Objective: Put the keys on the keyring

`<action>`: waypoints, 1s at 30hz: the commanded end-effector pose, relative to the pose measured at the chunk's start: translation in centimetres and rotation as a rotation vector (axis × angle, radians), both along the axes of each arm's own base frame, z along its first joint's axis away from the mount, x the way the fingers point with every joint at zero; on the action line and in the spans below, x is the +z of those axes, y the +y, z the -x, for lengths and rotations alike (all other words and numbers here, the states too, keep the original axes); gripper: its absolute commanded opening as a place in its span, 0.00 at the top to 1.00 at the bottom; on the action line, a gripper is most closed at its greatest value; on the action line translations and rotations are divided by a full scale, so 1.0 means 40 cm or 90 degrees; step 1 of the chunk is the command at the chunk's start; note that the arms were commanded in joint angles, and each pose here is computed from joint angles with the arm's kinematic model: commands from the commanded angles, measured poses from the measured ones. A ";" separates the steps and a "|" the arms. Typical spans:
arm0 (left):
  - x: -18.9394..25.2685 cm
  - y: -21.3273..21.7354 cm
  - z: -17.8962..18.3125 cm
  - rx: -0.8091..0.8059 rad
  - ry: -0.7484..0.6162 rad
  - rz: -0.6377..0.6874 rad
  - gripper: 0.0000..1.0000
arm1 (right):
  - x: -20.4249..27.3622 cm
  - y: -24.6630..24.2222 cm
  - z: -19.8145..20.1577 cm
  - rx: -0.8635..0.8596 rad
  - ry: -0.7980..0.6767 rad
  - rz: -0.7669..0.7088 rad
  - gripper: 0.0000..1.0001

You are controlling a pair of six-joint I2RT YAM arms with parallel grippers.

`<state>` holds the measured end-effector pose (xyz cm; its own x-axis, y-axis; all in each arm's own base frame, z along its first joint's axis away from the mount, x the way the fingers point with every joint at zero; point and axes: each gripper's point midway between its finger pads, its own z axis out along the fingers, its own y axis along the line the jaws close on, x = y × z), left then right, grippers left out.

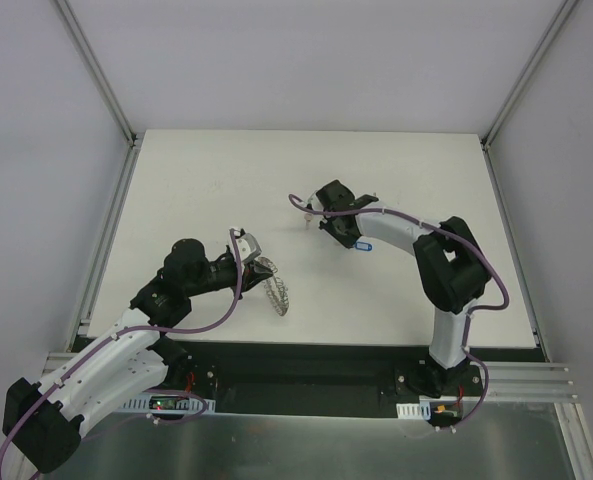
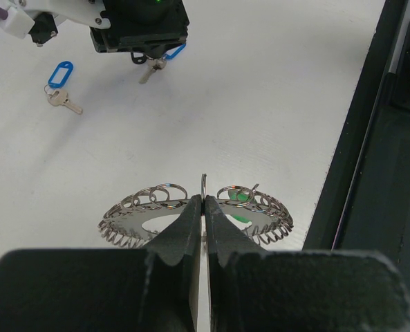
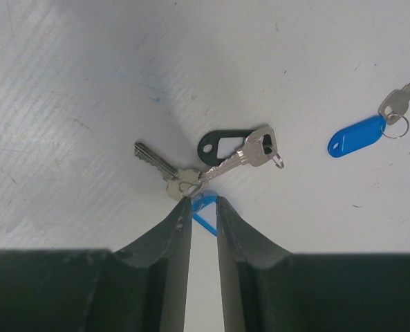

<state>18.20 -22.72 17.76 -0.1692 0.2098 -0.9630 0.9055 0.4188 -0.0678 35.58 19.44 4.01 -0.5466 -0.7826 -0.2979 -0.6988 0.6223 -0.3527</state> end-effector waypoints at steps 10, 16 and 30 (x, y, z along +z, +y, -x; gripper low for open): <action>0.053 -0.012 -0.009 -0.008 -0.047 0.020 1.00 | -0.016 0.002 -0.013 -0.005 0.014 0.030 0.79; 0.054 -0.012 -0.007 -0.009 -0.048 0.020 1.00 | -0.014 -0.001 -0.011 -0.007 0.016 0.030 0.81; 0.053 -0.012 -0.009 -0.008 -0.045 0.019 1.00 | 0.018 -0.001 0.020 0.013 0.025 0.013 0.73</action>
<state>18.20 -22.68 17.66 -0.1726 0.2126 -0.9618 0.9044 0.4209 -0.0692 35.21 19.10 2.49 -0.5611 -0.7950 -0.2304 -0.7185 0.6060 -0.3413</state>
